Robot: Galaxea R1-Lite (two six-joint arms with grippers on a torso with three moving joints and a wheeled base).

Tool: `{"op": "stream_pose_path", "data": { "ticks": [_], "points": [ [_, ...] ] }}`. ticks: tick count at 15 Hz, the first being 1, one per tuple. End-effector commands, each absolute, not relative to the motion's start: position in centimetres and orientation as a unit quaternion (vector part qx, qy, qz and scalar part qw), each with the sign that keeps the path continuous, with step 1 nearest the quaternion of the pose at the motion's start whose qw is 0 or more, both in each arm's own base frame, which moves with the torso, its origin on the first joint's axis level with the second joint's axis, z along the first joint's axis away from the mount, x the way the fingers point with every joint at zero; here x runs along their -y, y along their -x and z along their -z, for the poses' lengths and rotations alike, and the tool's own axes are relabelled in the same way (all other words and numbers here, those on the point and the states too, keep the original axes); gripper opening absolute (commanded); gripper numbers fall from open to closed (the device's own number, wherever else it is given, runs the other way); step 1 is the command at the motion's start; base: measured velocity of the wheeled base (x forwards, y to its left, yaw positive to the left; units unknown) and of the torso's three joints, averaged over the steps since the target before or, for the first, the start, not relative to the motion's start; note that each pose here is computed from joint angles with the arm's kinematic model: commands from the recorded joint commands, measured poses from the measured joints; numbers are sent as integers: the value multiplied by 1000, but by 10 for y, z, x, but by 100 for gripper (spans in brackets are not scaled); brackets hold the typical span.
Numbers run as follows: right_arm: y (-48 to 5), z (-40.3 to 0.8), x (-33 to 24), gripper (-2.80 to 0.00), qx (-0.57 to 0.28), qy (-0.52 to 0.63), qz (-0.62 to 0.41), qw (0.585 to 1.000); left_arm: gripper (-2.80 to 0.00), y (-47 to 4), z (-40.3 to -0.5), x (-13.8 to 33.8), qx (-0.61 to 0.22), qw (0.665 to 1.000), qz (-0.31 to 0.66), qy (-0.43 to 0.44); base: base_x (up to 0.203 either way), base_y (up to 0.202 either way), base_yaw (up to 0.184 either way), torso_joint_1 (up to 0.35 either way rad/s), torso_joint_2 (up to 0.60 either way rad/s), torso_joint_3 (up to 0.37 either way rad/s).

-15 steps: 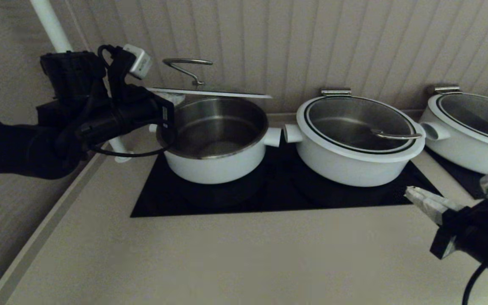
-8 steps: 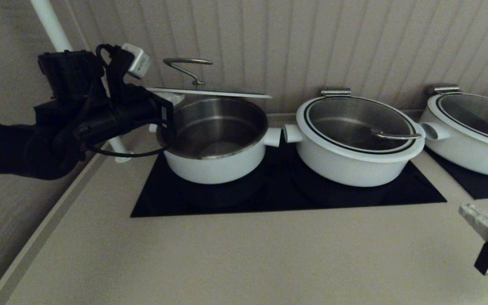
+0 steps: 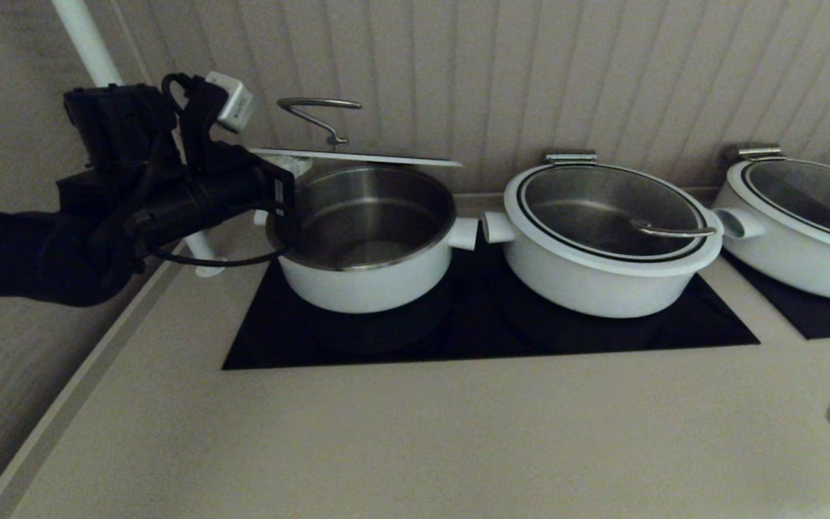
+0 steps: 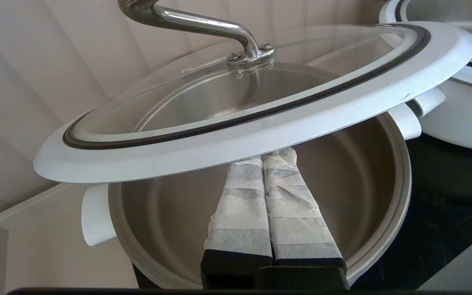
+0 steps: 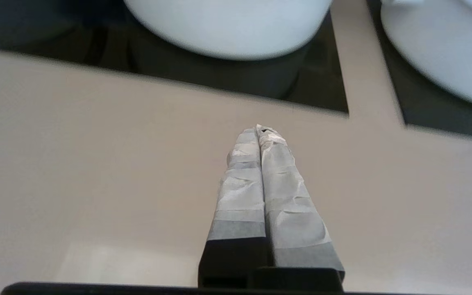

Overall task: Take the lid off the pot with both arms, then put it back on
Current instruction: Open the pot lid completely

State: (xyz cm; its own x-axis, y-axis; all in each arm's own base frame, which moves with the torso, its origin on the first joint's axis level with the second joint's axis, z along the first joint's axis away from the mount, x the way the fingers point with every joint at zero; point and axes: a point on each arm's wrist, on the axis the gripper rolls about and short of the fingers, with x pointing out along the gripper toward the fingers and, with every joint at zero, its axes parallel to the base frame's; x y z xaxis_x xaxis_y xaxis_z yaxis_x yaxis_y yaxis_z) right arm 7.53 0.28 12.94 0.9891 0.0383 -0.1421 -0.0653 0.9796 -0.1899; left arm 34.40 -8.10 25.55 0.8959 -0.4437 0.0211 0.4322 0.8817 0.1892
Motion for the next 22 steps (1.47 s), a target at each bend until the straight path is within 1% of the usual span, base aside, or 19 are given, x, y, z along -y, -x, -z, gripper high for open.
{"op": "stream_pose_path", "data": {
  "ticks": [1, 7, 9, 12, 22],
  "points": [
    [-51, -126, -2, -280, -50, 97, -26, 994, -280, -343, -258, 81, 36, 969, 226, -90, 0, 0, 0, 0, 0, 0],
    [-8, -98, -1, -280, -63, 96, -43, 993, -280, -340, -261, 80, 41, 970, 222, -89, 0, 0, 0, 0, 0, 0],
    [3, -84, -1, -280, -90, 94, -48, 990, -280, -338, -262, 80, 42, 970, 222, -90, 0, 0, 0, 0, 0, 0],
    [5, -77, -1, -280, -120, 67, -49, 989, -280, -336, -263, 79, 42, 970, 222, -90, 0, 0, 0, 0, 0, 0],
    [6, -77, -1, -280, -119, 53, -45, 990, -280, -333, -261, 79, 38, 970, 223, -88, 0, 0, 0, 0, 0, 0]
  ]
}}
